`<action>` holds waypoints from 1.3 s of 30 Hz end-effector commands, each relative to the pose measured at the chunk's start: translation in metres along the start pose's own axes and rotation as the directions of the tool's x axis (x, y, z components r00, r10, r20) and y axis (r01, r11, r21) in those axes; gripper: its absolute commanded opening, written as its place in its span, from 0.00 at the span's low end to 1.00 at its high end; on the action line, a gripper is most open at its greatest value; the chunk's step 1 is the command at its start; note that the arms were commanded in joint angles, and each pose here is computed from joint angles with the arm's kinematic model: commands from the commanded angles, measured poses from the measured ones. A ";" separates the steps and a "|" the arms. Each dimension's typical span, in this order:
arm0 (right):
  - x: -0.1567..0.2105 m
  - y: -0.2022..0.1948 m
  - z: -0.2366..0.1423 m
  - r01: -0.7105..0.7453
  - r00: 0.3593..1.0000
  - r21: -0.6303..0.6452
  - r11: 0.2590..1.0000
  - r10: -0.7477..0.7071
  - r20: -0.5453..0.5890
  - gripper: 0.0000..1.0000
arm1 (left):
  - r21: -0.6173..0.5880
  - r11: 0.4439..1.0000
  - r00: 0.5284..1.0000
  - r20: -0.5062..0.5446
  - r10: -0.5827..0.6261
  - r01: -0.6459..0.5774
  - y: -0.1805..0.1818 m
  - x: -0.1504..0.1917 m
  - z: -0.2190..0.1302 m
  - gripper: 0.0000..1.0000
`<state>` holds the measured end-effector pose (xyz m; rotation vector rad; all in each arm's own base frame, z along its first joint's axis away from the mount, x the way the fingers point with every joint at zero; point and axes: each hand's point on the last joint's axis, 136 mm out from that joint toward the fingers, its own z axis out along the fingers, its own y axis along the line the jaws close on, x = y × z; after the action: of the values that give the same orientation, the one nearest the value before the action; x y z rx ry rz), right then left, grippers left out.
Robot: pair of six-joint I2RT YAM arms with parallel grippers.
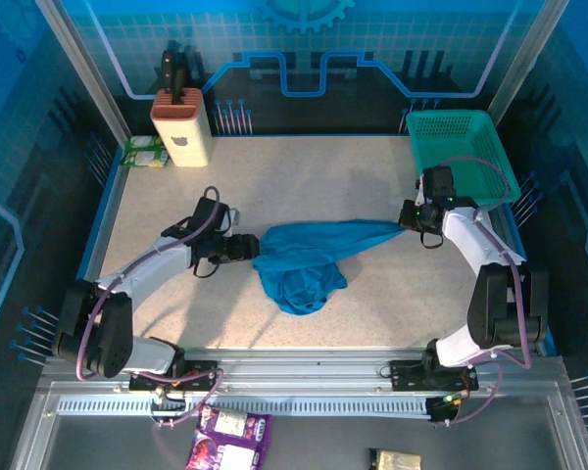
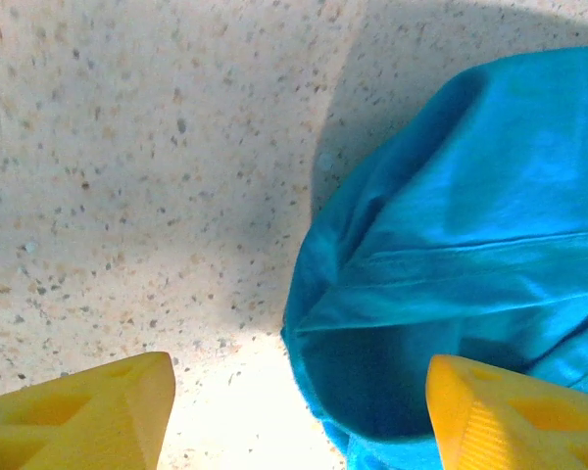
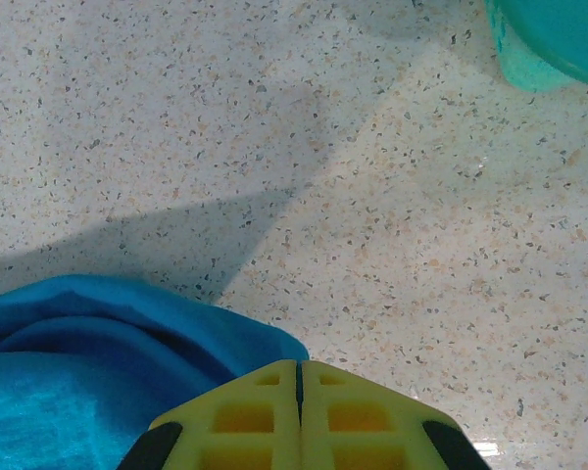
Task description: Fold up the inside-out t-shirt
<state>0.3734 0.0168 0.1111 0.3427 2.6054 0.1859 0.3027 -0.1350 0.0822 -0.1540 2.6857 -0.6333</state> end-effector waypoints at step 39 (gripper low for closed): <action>-0.098 0.212 -0.178 0.295 0.916 -0.505 0.811 -0.089 0.392 0.00 | 0.301 0.787 0.524 0.851 0.033 -0.538 -0.181 -0.199 -0.415 0.00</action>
<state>0.4047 0.1793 0.3211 -0.1125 2.1711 0.6834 0.3689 -0.0734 0.5133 0.0064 1.6311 -0.8372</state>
